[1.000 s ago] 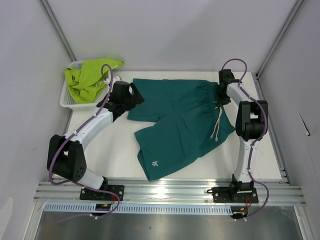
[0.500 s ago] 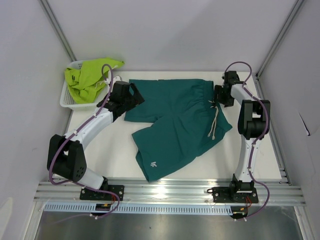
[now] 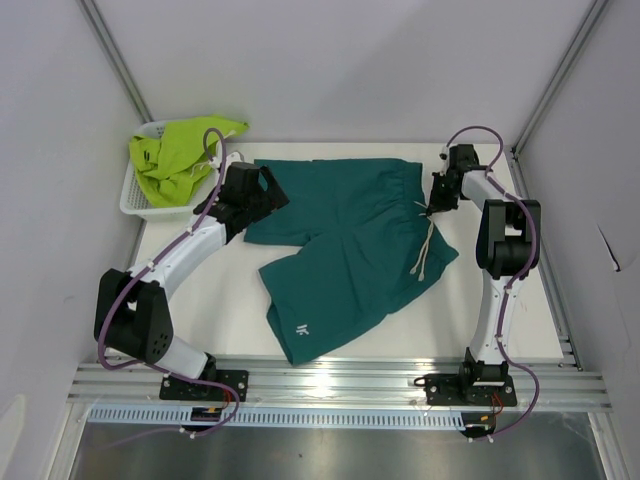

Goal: Fold and stack the shorts
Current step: Flatten the shorts out

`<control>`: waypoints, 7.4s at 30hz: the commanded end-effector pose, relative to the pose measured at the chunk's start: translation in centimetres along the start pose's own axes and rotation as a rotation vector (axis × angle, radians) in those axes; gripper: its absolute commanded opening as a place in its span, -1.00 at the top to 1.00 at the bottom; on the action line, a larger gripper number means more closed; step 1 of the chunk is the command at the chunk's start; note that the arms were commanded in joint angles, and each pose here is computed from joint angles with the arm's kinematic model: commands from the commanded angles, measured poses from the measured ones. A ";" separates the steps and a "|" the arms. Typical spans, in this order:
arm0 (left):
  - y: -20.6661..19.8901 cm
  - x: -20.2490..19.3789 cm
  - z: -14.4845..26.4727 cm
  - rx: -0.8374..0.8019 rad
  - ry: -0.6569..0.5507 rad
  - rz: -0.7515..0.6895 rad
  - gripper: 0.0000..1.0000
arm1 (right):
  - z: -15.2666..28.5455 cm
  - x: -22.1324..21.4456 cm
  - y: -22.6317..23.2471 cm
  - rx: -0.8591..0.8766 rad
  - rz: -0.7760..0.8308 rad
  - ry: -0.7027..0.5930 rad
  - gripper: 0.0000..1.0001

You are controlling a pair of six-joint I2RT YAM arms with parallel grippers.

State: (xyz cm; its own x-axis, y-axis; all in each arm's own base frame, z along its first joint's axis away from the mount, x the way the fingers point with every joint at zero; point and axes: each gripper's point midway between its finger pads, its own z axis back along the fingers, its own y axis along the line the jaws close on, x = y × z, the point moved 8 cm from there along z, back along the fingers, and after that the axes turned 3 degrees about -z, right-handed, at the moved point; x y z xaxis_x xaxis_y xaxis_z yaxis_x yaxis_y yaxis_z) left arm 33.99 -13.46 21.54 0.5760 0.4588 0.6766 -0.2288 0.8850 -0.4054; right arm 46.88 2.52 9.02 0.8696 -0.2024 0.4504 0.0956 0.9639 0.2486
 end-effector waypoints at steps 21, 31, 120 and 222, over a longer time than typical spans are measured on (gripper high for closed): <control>-9.8 -4.2 -2.1 -0.288 0.172 -0.266 -0.95 | 8.3 -9.9 7.9 0.174 -0.011 0.027 1.00; -14.5 -10.6 -4.9 -0.347 0.314 -0.286 -0.91 | 6.4 -12.3 6.8 0.145 -0.070 0.052 0.92; -23.6 -24.1 -7.3 -0.641 0.589 -0.344 0.29 | 4.3 -11.9 5.9 0.158 -0.176 0.092 1.00; -2.3 -30.0 15.8 -0.412 0.555 -0.780 -0.96 | -2.4 -4.5 -0.1 0.237 -0.394 0.011 0.91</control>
State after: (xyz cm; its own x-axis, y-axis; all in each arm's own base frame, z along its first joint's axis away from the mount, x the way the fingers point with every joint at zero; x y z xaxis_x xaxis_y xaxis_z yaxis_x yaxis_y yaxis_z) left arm 5.25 -29.27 9.99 0.7252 -0.5037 0.4695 0.6276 0.7640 -0.1498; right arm 45.05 4.84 7.59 0.8047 -0.5338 0.2598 0.2269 0.6809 0.6964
